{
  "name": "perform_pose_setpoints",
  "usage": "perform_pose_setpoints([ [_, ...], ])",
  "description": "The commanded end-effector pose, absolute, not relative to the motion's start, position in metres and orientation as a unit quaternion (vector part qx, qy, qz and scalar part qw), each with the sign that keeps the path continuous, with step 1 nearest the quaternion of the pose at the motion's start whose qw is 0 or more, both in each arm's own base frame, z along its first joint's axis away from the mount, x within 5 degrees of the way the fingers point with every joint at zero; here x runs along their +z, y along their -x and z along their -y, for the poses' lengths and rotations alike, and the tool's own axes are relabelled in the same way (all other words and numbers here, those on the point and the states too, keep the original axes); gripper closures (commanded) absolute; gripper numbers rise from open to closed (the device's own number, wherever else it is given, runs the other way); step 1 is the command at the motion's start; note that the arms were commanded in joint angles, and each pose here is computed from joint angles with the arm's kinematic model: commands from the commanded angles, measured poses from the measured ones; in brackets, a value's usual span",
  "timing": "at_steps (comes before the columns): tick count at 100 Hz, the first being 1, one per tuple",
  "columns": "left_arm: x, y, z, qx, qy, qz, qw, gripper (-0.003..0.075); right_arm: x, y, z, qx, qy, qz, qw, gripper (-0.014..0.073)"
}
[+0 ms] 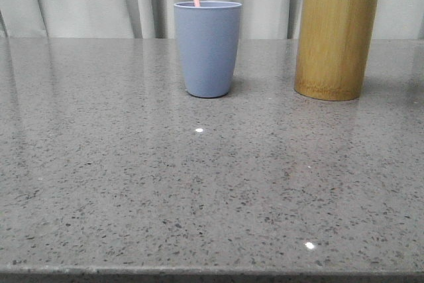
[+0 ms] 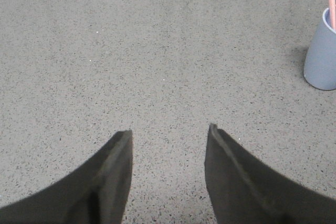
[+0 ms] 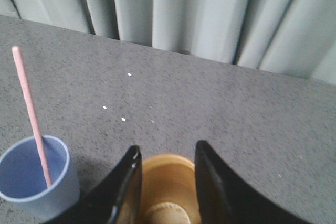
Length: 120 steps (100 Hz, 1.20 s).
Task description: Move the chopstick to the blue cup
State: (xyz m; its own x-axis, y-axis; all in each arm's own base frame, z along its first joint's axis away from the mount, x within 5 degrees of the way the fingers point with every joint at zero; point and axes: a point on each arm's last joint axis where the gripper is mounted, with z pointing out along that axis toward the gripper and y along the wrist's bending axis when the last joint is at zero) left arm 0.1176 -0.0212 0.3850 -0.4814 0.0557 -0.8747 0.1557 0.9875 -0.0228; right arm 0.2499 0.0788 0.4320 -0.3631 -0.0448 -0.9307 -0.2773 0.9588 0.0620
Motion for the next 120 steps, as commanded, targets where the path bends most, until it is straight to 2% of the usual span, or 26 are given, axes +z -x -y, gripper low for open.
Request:
perform_pose_setpoints([
  [1, 0.4, -0.119, 0.021, -0.057, -0.053, -0.831, 0.551, 0.0405, 0.451, -0.228, -0.064, 0.1, 0.087, -0.781, 0.61, 0.0326],
  [44, 0.398, -0.12, 0.021, -0.062, -0.046, -0.832, 0.55, 0.0407, 0.432, -0.161, -0.035, 0.087, 0.058, -0.77, 0.63, 0.033],
  [60, 0.396, -0.12, 0.021, -0.064, -0.043, -0.833, 0.548, 0.0413, 0.422, -0.142, -0.03, 0.082, 0.06, -0.766, 0.635, 0.0464],
  [69, 0.395, -0.121, 0.021, -0.064, -0.043, -0.832, 0.549, 0.0474, 0.415, -0.132, -0.028, 0.077, 0.061, -0.764, 0.637, 0.0547],
  [86, 0.392, -0.119, 0.021, -0.064, -0.043, -0.833, 0.549, 0.0684, 0.406, -0.118, -0.024, 0.077, 0.061, -0.761, 0.642, 0.0704],
  [91, 0.392, -0.117, 0.021, -0.064, -0.043, -0.83, 0.553, 0.0741, 0.403, -0.114, -0.023, 0.08, 0.059, -0.759, 0.643, 0.0697],
  [120, 0.39, -0.099, 0.017, -0.068, -0.042, -0.81, 0.58, 0.0739, 0.388, -0.094, -0.019, 0.078, 0.059, -0.747, 0.657, 0.0692],
])
